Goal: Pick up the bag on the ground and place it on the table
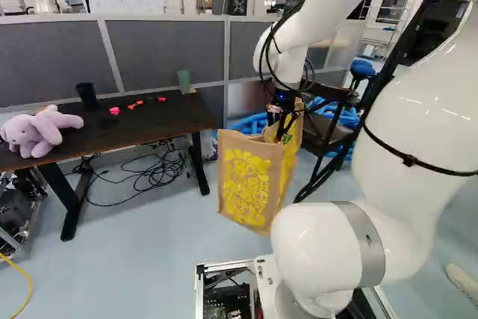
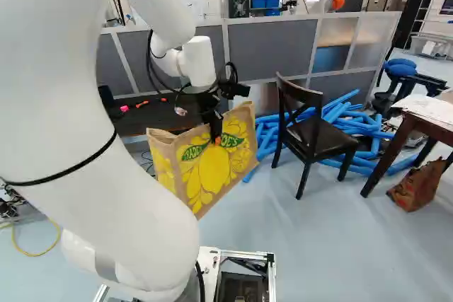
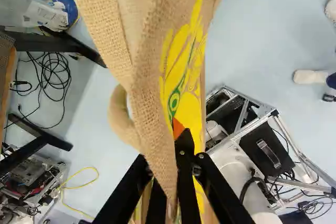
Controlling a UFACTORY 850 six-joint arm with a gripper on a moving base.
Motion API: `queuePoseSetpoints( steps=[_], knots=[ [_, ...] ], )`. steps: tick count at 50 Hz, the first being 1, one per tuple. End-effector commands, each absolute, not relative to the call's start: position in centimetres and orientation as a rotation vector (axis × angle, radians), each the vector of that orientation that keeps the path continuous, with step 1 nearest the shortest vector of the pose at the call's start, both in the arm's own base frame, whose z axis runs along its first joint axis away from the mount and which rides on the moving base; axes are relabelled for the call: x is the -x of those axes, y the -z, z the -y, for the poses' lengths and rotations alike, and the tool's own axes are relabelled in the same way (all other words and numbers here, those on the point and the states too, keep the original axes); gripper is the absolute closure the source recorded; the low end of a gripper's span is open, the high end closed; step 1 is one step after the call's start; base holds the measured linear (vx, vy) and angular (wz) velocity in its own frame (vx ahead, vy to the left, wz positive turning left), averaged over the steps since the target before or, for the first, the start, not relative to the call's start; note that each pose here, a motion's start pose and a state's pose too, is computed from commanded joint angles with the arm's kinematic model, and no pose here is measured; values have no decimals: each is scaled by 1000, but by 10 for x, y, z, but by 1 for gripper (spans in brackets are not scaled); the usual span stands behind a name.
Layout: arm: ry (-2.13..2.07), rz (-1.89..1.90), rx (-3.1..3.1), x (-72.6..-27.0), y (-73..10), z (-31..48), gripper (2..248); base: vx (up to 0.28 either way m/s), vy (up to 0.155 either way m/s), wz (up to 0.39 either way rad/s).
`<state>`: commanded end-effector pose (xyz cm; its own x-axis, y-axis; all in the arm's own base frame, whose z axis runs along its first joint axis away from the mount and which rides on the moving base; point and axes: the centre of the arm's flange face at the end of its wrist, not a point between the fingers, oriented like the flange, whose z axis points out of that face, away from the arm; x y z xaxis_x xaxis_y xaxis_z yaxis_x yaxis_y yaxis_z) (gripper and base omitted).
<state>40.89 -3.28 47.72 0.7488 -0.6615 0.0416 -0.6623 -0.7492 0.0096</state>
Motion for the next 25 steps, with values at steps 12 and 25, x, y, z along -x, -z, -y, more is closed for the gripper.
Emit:
queuePoseSetpoints(
  steps=[12, 25],
  knots=[
    [-30, 1100, -2910, -407, -496, 32, 228, 0, 0, 0],
    [-10, 1097, -2905, -407, -517, 31, 228, 0, 0, 0]
  ],
)
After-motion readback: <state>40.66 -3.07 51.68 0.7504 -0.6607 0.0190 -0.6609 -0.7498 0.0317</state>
